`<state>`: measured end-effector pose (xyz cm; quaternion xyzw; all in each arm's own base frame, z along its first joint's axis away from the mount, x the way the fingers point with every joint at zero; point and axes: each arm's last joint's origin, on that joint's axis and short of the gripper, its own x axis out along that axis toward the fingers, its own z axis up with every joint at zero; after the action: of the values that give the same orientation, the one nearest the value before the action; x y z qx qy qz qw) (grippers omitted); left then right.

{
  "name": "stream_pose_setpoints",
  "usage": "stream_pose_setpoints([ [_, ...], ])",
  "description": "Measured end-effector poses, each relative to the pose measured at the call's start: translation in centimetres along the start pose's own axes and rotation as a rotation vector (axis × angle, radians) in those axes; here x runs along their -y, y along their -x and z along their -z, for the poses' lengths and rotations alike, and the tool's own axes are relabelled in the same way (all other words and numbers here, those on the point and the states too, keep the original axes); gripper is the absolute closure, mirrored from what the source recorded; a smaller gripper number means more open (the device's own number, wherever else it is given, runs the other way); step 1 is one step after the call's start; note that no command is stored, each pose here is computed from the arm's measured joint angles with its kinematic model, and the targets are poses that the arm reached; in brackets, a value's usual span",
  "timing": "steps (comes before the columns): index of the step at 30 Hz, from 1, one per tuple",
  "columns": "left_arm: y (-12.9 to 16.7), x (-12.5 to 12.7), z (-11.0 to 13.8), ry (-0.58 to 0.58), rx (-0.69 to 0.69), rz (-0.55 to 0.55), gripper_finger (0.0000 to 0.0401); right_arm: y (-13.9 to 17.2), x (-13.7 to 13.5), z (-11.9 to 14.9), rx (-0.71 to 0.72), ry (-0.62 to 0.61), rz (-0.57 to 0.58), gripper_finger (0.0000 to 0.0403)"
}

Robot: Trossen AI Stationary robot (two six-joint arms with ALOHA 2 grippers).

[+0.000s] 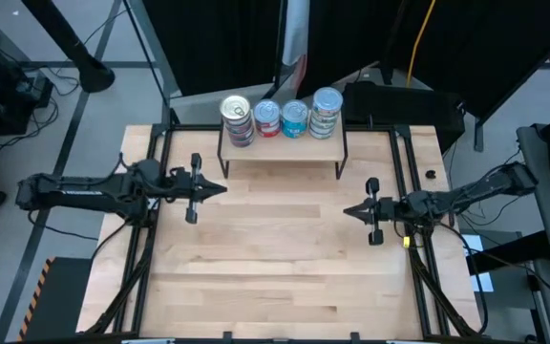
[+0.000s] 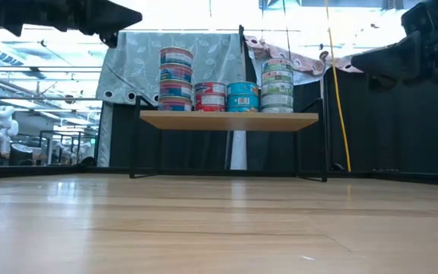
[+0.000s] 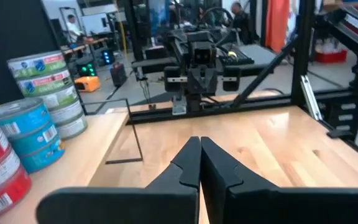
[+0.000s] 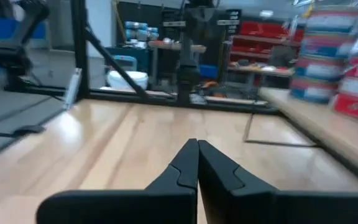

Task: Stack canned seafood by type on shelf
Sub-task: Return to Home Position

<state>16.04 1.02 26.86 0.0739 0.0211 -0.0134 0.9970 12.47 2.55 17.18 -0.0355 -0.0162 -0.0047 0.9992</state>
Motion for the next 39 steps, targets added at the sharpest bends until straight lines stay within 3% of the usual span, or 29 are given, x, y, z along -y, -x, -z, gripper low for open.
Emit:
stream_pose_setpoints([
  [19, 2.8, 1.6, 8.6, 0.080, 0.145, -0.028, 0.0399, -0.2, 1.1, 1.2, -0.122, -0.062, 0.000, 0.0403],
  [39, 5.0, 1.5, 9.2, 0.108, 0.140, -0.164, 0.0399, 0.9, 1.0, 2.4, -0.257, -0.140, -0.072, 0.0403],
])
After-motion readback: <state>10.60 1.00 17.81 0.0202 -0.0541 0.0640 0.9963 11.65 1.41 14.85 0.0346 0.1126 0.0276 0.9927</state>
